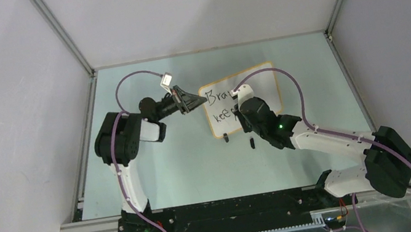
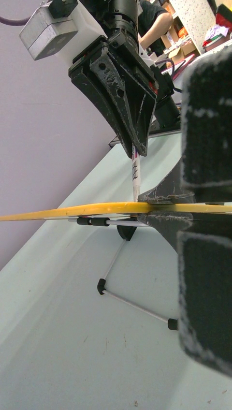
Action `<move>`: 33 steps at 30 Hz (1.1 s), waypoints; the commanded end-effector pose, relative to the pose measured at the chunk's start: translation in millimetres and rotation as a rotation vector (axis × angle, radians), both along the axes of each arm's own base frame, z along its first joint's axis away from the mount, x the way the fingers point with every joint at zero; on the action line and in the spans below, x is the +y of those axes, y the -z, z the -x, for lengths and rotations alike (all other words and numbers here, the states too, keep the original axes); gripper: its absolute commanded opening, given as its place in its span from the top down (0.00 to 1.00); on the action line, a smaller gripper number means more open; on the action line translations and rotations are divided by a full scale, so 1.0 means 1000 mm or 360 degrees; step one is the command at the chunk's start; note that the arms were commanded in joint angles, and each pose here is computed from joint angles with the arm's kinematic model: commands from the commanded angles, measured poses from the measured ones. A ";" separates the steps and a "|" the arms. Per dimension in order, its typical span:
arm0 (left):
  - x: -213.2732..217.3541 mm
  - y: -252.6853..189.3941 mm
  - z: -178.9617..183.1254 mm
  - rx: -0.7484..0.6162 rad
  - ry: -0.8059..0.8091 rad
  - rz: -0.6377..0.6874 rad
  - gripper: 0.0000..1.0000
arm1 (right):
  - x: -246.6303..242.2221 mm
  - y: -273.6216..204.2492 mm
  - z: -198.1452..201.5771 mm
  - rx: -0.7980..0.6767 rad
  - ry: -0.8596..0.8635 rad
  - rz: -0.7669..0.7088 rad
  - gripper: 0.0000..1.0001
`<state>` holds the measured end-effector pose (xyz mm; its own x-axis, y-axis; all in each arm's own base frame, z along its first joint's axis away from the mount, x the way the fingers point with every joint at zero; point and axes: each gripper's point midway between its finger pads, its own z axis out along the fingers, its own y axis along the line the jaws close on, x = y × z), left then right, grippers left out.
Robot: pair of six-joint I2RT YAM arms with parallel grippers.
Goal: Write a sentence on the whiteboard
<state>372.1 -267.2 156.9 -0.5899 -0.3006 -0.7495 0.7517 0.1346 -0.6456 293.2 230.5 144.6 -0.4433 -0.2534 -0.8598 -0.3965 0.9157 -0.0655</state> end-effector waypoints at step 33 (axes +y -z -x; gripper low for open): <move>-0.005 -0.016 0.013 -0.0141 0.0091 0.0007 1.00 | -0.017 -0.008 -0.013 -0.0028 0.0168 0.0000 1.00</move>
